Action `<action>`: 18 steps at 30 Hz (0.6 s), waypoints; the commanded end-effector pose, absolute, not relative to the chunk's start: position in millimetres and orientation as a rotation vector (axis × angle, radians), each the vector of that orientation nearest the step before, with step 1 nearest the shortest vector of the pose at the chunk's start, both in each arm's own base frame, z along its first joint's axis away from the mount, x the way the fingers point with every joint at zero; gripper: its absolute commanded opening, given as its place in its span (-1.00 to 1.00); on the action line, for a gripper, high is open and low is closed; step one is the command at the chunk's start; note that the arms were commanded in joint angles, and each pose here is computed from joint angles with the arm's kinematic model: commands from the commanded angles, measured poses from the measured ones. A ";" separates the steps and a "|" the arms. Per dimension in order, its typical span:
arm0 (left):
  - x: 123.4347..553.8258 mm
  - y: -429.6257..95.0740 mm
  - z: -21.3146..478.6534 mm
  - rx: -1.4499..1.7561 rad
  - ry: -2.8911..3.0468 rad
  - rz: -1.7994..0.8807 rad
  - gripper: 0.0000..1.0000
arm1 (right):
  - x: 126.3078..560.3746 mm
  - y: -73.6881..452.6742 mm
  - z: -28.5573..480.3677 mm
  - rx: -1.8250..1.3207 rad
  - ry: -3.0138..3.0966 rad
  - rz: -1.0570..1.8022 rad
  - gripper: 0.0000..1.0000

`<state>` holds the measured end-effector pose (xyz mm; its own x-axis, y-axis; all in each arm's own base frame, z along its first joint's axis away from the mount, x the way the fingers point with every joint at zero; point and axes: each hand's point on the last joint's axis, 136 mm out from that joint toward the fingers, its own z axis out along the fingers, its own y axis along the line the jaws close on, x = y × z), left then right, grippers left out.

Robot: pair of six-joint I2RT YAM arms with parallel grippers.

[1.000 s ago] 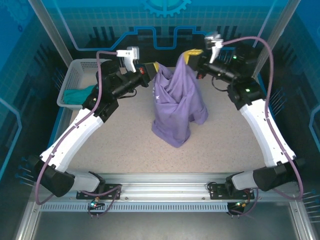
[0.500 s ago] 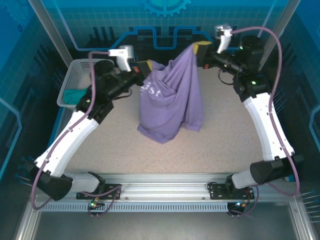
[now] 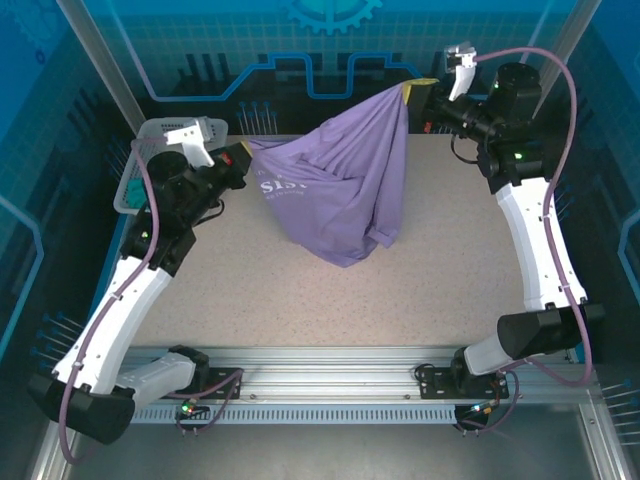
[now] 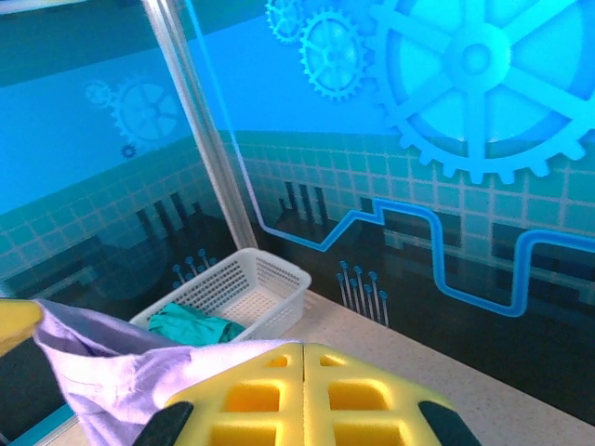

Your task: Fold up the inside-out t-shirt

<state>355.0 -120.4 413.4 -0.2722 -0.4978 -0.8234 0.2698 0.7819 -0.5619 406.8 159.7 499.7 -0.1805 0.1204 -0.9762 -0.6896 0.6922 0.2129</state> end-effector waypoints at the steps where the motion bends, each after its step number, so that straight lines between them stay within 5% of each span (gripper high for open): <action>1: 361.3 -129.4 360.4 -0.206 1.826 -0.762 -1.00 | 395.5 183.4 509.2 -0.579 1.552 0.840 -1.00; 6: 363.2 -156.9 304.1 -0.131 1.977 -0.795 -0.99 | 387.0 226.4 486.9 -0.776 1.600 0.936 -1.00; 10: 371.6 -163.8 257.1 -0.091 2.149 -0.694 -0.77 | 373.7 257.2 461.1 -0.921 1.650 1.031 -1.00; 18: 352.3 -201.1 275.3 0.202 2.013 -0.704 0.25 | 370.5 269.5 438.2 -0.972 1.711 1.106 -1.00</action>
